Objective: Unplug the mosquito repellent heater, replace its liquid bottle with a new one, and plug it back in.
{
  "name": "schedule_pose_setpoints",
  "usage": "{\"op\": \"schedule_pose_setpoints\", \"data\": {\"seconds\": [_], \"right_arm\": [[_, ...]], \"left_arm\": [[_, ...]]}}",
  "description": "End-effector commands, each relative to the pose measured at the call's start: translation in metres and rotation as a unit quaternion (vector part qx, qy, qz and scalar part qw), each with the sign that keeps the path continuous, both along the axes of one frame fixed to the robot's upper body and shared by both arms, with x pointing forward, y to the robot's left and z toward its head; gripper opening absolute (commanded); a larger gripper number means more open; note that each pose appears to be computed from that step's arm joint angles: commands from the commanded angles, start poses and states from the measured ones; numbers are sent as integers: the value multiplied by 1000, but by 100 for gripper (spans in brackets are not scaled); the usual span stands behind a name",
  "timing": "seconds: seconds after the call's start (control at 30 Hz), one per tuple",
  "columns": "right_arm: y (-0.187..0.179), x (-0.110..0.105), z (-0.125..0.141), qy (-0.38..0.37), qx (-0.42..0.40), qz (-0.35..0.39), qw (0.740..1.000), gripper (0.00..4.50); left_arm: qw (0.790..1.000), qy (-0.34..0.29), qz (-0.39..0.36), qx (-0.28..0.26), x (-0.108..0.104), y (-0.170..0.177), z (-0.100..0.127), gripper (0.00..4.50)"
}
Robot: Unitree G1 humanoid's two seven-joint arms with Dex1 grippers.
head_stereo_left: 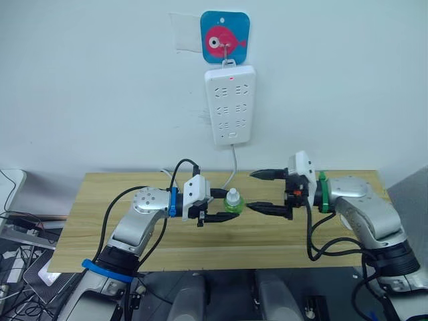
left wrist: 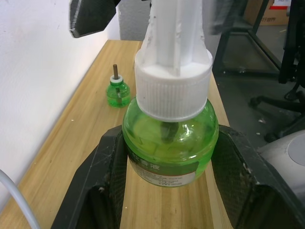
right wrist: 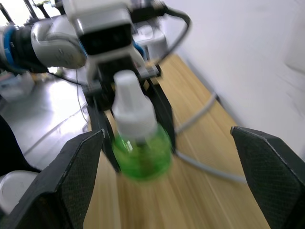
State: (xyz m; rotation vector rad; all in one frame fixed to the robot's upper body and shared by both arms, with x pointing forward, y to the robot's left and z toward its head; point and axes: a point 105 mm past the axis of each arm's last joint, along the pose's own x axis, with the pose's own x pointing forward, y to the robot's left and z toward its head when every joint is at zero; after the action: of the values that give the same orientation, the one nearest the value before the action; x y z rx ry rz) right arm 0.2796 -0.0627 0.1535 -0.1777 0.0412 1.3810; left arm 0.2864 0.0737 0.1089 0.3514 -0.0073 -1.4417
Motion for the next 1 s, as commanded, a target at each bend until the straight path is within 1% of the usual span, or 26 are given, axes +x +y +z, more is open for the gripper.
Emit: {"op": "schedule_pose_setpoints", "data": {"seconds": [0.03, 0.13, 0.2, 0.3, 0.47, 0.57, 0.73, 0.8, 0.93, 1.0], "right_arm": [[23, -4, 5, -25, 11, 4, 1000, 445], [31, 0, 2, -31, 12, -8, 999, 445], [29, 7, 1, -46, 2, -26, 999, 445], [17, 19, 2, -56, -7, -57, 997, 445], [-7, 24, 7, -52, -11, -72, 996, 445], [-21, 21, 8, -43, -14, -65, 997, 445], [-40, 7, 5, -5, -34, -26, 999, 445], [-38, 2, 9, 10, -25, -11, 1000, 445], [-23, -10, 18, 41, 5, 25, 999, 445], [-14, -14, 20, 47, 14, 33, 998, 409]], "left_arm": [[1000, -17, -11, -8, -1, -3, 7, 219], [1000, -17, -12, -6, -1, -3, 7, 219], [1000, -17, -13, -5, -2, -3, 7, 219], [1000, -16, -13, -6, -2, -2, 7, 219], [1000, -14, -13, -7, -3, -3, 6, 219], [1000, -13, -11, -7, -3, -2, 6, 219], [1000, -13, -11, -5, -2, -1, 5, 219], [1000, -13, -11, -5, -2, -1, 5, 219], [1000, -14, -11, -5, -2, -1, 5, 219], [1000, -14, -11, -5, -2, -1, 6, 219]]}}
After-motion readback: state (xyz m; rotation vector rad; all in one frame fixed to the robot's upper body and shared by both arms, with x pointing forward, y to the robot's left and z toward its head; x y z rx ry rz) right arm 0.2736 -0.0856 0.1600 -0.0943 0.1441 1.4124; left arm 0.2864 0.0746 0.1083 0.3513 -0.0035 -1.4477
